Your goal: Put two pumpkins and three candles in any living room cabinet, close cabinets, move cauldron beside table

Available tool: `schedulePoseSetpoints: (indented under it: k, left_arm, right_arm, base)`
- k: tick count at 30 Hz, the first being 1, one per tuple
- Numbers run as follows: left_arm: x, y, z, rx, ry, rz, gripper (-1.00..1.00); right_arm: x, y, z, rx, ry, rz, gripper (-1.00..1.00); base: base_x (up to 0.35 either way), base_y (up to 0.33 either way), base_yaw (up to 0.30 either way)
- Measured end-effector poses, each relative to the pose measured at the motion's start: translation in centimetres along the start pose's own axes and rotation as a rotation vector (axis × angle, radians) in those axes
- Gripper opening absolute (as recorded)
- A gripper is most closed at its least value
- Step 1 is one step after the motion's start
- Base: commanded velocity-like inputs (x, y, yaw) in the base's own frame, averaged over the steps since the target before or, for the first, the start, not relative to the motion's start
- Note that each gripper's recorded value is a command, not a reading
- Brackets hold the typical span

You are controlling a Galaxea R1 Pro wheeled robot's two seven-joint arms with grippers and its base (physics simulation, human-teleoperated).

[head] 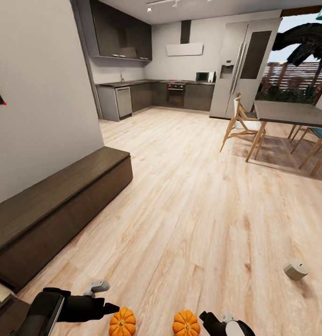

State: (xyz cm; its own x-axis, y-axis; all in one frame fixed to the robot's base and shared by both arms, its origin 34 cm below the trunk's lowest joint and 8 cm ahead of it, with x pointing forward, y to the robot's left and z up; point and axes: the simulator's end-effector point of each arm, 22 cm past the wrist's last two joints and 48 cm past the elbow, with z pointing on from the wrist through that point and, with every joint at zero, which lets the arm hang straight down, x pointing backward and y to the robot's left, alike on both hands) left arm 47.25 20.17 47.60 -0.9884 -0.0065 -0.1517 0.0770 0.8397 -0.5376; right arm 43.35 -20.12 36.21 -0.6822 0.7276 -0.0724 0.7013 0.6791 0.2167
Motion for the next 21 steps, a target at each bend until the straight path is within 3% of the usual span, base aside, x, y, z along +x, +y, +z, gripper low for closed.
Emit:
schedulePoseSetpoints:
  k: [9,12,17,21]
  left_arm:
    - [0.0,0.0,0.0,0.002,0.000,-0.004,1.00]
    - [0.0,-0.1,0.0,0.004,-0.002,-0.004,1.00]
    - [-0.6,-0.1,-0.3,0.002,-0.019,0.005,1.00]
    - [-0.9,0.1,0.0,-0.001,-0.034,0.016,1.00]
  right_arm:
    - [0.1,-0.3,0.2,0.001,0.006,0.000,1.00]
    - [0.6,0.1,0.5,-0.048,0.019,0.000,1.00]
    - [0.9,1.1,1.1,-0.185,0.037,-0.001,1.00]
    - [0.2,1.2,2.0,-0.254,0.002,0.008,1.00]
  base:
    - [-0.070,0.000,-0.007]
    - [-0.013,0.000,0.000]
    - [-0.003,0.000,0.000]
    - [0.000,0.000,0.000]
